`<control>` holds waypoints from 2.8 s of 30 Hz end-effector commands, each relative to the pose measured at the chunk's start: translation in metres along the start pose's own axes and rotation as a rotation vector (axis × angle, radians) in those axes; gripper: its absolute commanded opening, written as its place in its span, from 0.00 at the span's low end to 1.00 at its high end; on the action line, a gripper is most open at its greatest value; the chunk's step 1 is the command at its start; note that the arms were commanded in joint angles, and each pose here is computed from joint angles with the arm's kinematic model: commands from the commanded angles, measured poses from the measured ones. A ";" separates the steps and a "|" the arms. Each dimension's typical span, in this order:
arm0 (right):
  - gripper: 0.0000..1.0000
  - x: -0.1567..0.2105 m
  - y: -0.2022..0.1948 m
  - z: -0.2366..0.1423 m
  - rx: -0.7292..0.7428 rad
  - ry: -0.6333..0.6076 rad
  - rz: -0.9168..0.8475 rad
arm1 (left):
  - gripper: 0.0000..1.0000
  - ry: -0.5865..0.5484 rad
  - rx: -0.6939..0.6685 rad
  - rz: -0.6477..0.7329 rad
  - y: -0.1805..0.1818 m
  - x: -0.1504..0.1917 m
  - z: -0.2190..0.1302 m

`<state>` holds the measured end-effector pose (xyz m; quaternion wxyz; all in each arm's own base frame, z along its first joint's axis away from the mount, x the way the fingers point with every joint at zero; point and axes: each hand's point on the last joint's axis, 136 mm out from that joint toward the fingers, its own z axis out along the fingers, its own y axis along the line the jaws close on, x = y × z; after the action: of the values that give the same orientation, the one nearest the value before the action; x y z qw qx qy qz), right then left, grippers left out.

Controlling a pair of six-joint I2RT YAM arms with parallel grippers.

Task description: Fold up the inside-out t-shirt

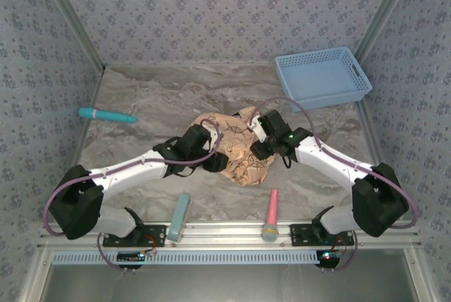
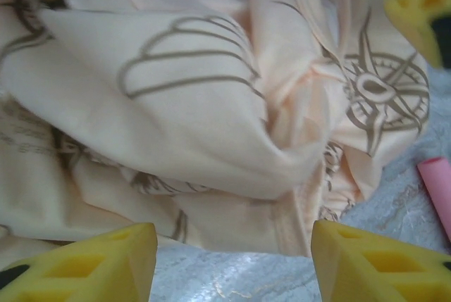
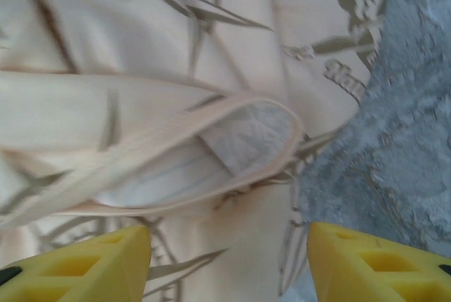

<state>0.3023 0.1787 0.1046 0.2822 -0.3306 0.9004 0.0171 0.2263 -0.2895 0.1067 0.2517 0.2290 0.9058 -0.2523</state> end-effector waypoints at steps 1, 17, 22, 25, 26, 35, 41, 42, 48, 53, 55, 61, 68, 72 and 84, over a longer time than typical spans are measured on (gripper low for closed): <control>0.62 -0.006 -0.013 0.005 -0.017 0.013 0.116 | 0.61 -0.001 0.015 0.057 -0.017 -0.007 0.007; 0.62 -0.011 -0.020 0.029 -0.123 0.014 0.245 | 0.42 0.127 -0.122 0.091 0.000 -0.001 0.048; 0.62 -0.015 -0.024 0.028 -0.114 0.006 0.249 | 0.33 0.171 -0.077 0.098 -0.007 0.008 0.051; 0.62 -0.015 -0.027 0.027 -0.114 0.002 0.254 | 0.39 0.191 -0.055 0.134 -0.013 0.011 0.048; 0.62 -0.014 -0.027 0.027 -0.116 0.002 0.257 | 0.46 0.196 -0.041 0.141 -0.015 0.012 0.046; 0.62 -0.013 -0.031 0.023 -0.116 -0.009 0.268 | 0.40 0.208 -0.073 0.110 -0.003 0.021 0.050; 0.62 -0.014 -0.034 0.021 -0.101 -0.011 0.267 | 0.00 0.190 -0.108 0.097 0.004 0.009 0.046; 0.62 -0.014 -0.035 0.021 -0.098 -0.012 0.262 | 0.00 0.181 -0.101 0.105 0.001 0.005 0.041; 0.62 -0.020 -0.039 0.018 -0.095 0.001 0.213 | 0.00 0.034 -0.026 0.149 -0.023 -0.030 -0.006; 0.63 -0.031 -0.031 0.022 -0.155 -0.020 0.215 | 0.00 -0.054 0.006 0.148 -0.031 -0.046 -0.029; 0.63 -0.034 -0.026 0.024 -0.169 -0.021 0.211 | 0.00 -0.062 0.004 0.134 -0.029 -0.048 -0.032; 0.25 -0.033 -0.013 0.031 -0.163 -0.021 0.185 | 0.00 -0.105 0.021 0.083 -0.027 -0.060 -0.042; 0.00 -0.044 -0.018 -0.003 -0.137 -0.104 0.217 | 0.39 -0.100 0.045 0.037 -0.005 -0.053 -0.028; 0.00 -0.037 -0.004 -0.010 -0.186 -0.104 0.240 | 0.55 -0.052 0.086 0.029 -0.006 -0.039 -0.011; 0.00 -0.027 0.014 -0.006 -0.206 -0.086 0.284 | 0.52 0.052 0.176 0.110 -0.043 -0.013 0.005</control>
<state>0.3104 0.2029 0.1198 0.2819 -0.2367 0.9166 0.1559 0.2207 -0.3191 0.1248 0.2342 0.2864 0.8768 -0.3072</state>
